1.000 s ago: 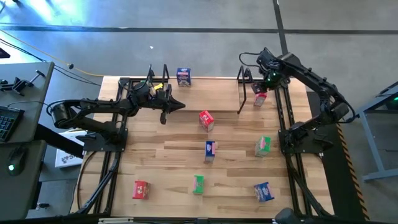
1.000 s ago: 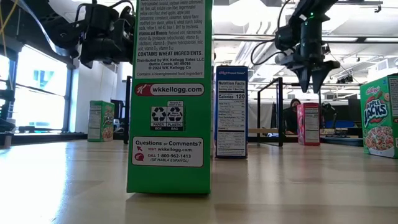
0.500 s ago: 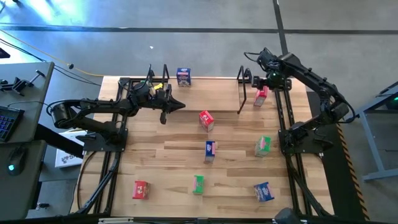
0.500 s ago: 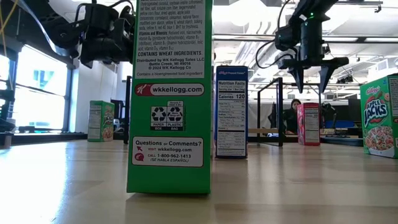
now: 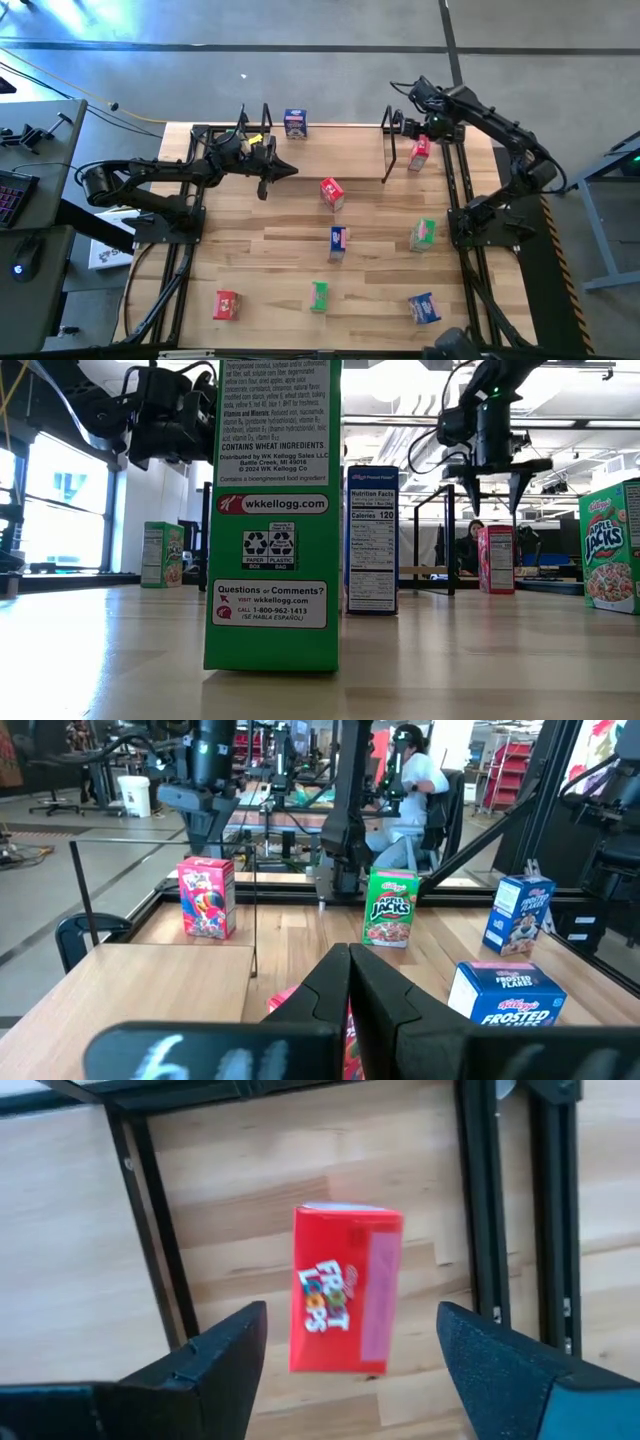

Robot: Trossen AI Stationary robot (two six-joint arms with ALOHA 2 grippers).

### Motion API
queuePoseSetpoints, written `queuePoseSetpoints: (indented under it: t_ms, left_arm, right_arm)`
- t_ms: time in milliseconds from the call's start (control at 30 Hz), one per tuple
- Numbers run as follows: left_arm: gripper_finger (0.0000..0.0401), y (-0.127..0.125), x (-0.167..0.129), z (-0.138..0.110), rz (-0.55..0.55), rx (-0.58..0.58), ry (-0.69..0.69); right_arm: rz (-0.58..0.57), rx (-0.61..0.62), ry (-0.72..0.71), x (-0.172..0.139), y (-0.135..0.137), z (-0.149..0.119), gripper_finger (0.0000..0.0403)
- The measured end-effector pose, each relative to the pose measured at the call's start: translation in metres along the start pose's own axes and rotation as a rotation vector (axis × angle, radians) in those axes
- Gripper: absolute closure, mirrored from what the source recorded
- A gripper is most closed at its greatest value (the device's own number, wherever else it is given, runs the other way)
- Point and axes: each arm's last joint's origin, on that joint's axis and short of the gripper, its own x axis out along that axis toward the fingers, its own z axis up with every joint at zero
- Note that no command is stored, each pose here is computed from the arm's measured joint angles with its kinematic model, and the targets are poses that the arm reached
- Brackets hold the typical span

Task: Stack cereal on shelf
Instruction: Put the top right red cereal box on the shelf

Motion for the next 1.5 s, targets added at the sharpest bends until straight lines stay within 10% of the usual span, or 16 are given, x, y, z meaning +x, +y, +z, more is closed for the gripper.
queuePoseSetpoints:
  t_ms: [1500]
  left_arm:
    - [0.0398,0.000,0.000,-0.001,-0.001,-0.006,0.006]
  right_arm:
    - [-0.071,-0.080,0.099,0.038,0.016,0.010,0.0132]
